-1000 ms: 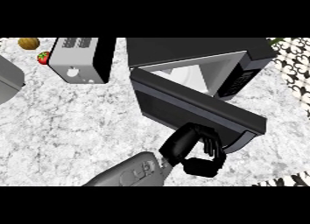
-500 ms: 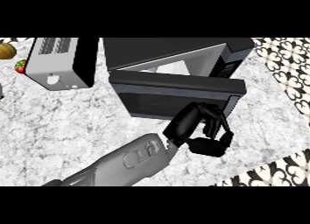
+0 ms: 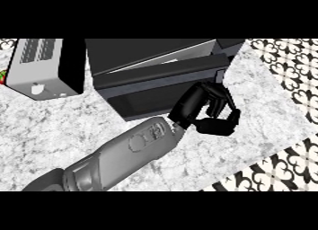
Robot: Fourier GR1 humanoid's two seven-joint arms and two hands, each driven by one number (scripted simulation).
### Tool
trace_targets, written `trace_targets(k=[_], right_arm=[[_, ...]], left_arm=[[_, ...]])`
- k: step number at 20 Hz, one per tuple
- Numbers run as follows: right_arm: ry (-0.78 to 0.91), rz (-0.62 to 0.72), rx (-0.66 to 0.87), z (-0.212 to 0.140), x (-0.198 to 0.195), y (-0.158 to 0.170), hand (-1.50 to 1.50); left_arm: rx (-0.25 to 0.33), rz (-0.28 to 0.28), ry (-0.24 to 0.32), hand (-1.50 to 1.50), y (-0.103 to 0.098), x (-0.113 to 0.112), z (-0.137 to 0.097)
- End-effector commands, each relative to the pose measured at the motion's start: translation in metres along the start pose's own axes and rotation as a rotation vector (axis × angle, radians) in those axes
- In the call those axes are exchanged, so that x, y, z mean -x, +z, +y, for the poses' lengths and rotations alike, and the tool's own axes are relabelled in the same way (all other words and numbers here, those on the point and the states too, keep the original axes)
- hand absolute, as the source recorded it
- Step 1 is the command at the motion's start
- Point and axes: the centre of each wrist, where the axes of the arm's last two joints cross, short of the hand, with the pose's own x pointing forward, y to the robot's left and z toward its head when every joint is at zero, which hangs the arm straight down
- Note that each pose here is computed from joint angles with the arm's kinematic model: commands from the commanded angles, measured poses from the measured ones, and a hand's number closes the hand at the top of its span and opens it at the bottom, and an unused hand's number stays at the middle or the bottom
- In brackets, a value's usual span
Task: Pick up the milk, place it into the microwave and close the microwave
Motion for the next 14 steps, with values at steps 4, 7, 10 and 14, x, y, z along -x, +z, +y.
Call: trace_targets(k=[4,7,10,14], right_arm=[[0.013,-0.009,-0.050,-0.007,-0.013,-0.014,-1.50],[0.005,0.000,-0.058,-0.009,-0.014,-0.016,-1.50],[0.019,-0.008,-0.074,-0.011,-0.018,-0.023,-1.50],[0.035,-0.009,-0.072,-0.018,-0.025,-0.027,-1.50]], left_arm=[[-0.031,-0.015,-0.006,1.50,-0.023,-0.015,0.007],[-0.071,-0.013,-0.003,1.50,-0.030,-0.019,0.012],[-0.084,-0.020,-0.025,1.50,-0.036,-0.022,0.015],[-0.114,-0.007,-0.023,1.50,-0.039,-0.021,0.019]])
